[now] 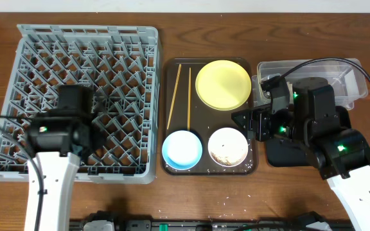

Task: Sort waste into correct bins and load items into the dishwasher
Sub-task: 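Place the white cup into the dish rack with the left gripper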

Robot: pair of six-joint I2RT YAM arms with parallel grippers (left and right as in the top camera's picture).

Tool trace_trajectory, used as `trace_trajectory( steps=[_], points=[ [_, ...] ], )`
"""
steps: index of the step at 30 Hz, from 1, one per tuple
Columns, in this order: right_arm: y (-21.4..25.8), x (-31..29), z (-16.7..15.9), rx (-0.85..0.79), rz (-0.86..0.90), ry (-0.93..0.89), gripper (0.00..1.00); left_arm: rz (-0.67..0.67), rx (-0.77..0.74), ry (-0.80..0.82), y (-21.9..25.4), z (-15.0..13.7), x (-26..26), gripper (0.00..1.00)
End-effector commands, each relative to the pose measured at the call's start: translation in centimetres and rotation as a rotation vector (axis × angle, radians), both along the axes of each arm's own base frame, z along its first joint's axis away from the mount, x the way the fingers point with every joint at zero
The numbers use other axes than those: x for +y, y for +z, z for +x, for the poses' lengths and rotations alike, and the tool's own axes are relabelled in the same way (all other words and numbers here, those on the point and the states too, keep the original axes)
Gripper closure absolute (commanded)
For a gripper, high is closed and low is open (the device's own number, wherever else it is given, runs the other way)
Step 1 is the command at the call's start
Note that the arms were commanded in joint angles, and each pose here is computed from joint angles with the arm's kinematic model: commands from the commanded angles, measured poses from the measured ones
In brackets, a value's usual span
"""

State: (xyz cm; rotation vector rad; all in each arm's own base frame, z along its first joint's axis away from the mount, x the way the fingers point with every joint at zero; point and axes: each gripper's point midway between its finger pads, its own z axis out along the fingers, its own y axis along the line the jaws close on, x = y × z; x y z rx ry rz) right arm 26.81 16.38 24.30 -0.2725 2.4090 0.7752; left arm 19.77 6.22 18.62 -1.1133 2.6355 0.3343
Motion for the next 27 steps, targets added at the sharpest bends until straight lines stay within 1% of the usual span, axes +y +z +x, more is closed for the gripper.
trace_trajectory(
  steps=[1, 4, 6, 8, 13, 14, 15, 16, 18, 22, 23, 26, 27],
  points=[
    [0.1, 0.1, 0.1, -0.004, -0.003, 0.003, 0.29, 0.011, -0.006, 0.134, 0.3, -0.9, 3.2, 0.28],
    [0.1, 0.1, 0.1, -0.004, -0.003, 0.003, 0.29, -0.021, -0.009, 0.179, -0.3, -0.4, 4.4, 0.28],
    [0.1, 0.1, 0.1, -0.004, -0.003, 0.003, 0.29, -0.044, 0.018, 0.212, -1.1, -0.3, 5.0, 0.28],
    [0.1, 0.1, 0.1, -0.004, -0.003, 0.003, 0.29, -0.125, 0.053, 0.176, -2.3, 0.3, 4.3, 0.28],
    [0.1, 0.1, 0.1, -0.003, -0.002, 0.003, 0.29, -0.153, 0.143, 0.163, -4.2, 0.6, 4.3, 0.28],
    [0.1, 0.1, 0.1, -0.003, -0.002, 0.003, 0.28, -0.156, 0.155, 0.163, -4.5, 0.7, 4.3, 0.24],
    [0.1, 0.1, 0.0, -0.001, -0.003, 0.003, 0.28, -0.131, 0.190, 0.169, -5.0, 0.7, 5.0, 0.20],
    [0.1, 0.1, 0.0, 0.001, -0.003, 0.003, 0.28, -0.116, 0.201, 0.172, -5.3, 0.8, 5.4, 0.19],
    [0.1, 0.1, 0.0, 0.001, -0.003, 0.003, 0.28, -0.126, 0.206, 0.154, -5.6, 1.1, 5.3, 0.17],
    [0.1, 0.2, 0.0, 0.002, 0.001, 0.007, 0.28, -0.280, 0.149, 0.017, -4.8, 2.1, 2.5, 0.17],
    [0.2, 0.4, -0.2, 0.004, 0.012, 0.019, 0.29, -0.323, 0.105, -0.042, -3.9, 2.5, 1.4, 0.17],
    [-0.2, 1.5, -0.8, 0.016, 0.002, 0.057, 0.38, -0.409, -0.057, -0.236, -0.7, 3.7, -2.2, 0.17],
    [-0.7, 2.1, -1.0, 0.023, -0.013, 0.073, 0.41, -0.418, -0.126, -0.327, 0.7, 3.9, -3.7, 0.16]
  ],
)
